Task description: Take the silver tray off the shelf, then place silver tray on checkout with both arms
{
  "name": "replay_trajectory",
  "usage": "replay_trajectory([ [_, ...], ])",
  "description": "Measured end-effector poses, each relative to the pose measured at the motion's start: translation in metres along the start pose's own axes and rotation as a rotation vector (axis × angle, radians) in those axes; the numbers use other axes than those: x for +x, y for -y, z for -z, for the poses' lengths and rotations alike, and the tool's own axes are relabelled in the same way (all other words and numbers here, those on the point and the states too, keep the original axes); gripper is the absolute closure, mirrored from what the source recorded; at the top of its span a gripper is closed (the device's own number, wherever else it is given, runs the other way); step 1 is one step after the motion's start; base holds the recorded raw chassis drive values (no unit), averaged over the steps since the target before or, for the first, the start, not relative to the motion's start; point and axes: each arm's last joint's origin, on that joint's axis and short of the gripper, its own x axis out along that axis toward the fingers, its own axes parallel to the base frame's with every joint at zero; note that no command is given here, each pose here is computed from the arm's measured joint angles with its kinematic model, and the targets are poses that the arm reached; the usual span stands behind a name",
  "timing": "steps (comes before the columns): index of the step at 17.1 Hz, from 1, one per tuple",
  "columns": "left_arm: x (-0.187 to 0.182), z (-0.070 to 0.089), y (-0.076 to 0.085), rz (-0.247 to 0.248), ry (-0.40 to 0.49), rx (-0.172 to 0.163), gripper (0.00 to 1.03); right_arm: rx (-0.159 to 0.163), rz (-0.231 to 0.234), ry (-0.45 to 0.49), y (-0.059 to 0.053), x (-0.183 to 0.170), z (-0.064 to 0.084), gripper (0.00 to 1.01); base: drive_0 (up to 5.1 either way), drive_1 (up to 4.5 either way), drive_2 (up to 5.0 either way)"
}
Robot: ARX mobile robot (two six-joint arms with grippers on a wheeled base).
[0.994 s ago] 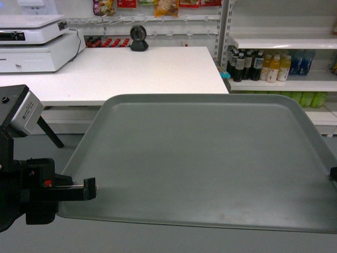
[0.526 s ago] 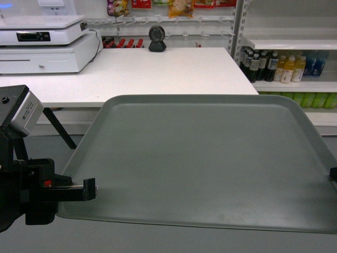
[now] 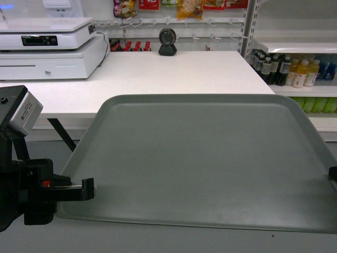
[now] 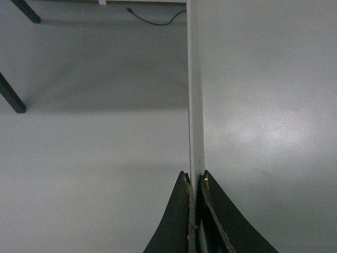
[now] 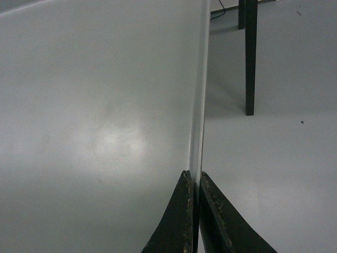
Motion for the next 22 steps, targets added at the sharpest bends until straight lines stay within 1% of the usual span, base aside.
replay_trajectory([
  [22,0.0,0.0002,0.0,0.0,-0.002,0.0,1.0,0.001,0.001,-0.003,0.0001,0.0001,0.0003,0.99,0.0,4.29,-4.2],
])
